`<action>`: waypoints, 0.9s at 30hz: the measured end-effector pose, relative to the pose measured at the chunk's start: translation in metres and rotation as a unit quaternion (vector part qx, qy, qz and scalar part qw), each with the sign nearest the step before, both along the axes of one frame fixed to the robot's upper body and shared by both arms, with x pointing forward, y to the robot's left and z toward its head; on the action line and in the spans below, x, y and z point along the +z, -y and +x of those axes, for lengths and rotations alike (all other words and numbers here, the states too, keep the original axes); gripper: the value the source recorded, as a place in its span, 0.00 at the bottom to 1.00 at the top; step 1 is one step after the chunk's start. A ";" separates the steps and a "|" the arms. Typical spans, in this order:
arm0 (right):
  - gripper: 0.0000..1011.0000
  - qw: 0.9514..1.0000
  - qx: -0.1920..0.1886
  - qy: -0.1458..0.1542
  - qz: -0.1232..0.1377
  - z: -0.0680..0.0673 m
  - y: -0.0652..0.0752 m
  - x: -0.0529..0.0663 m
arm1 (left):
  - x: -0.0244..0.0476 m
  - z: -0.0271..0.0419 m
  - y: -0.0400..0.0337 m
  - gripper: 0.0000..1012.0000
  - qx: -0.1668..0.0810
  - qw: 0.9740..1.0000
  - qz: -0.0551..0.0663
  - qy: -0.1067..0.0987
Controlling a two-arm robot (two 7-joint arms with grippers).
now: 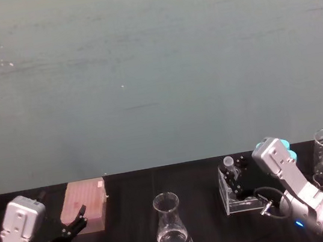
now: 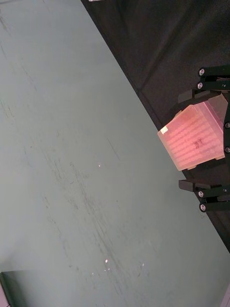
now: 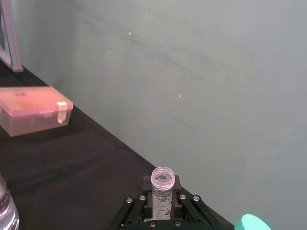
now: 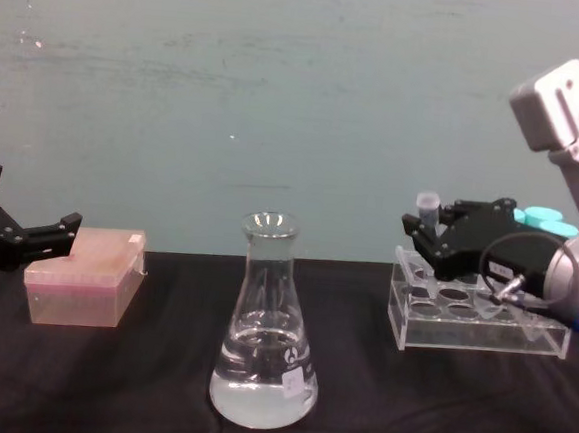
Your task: Pour the liquid from the test tube into the beaker using one hand.
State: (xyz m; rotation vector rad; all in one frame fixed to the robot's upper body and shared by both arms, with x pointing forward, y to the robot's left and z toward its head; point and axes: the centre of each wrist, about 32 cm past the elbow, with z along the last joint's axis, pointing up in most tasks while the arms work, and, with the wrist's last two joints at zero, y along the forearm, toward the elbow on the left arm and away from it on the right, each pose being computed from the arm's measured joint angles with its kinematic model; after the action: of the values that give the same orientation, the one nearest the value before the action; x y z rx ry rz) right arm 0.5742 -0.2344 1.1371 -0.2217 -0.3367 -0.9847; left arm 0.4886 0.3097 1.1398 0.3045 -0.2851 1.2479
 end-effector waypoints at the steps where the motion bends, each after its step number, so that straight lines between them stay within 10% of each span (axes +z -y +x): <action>1: 0.22 1.000 0.000 0.001 0.001 0.000 0.000 0.001 | 0.0000 0.0000 0.0000 0.99 0.000 1.000 0.000 0.000; 18: 0.22 0.998 0.029 0.032 0.035 -0.007 -0.001 0.042 | 0.0000 0.0000 0.0000 0.99 0.000 1.000 0.000 0.000; 27: 0.22 0.994 0.069 0.081 -0.019 -0.002 -0.012 0.053 | 0.0000 0.0000 0.0000 0.99 0.000 1.000 0.000 0.000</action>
State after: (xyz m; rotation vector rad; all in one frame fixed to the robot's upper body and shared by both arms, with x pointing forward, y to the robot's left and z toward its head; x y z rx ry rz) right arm 0.5724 -0.2219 1.1900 -0.1506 -0.5132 -0.8626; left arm 0.4886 0.3097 1.1398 0.3045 -0.2850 1.2480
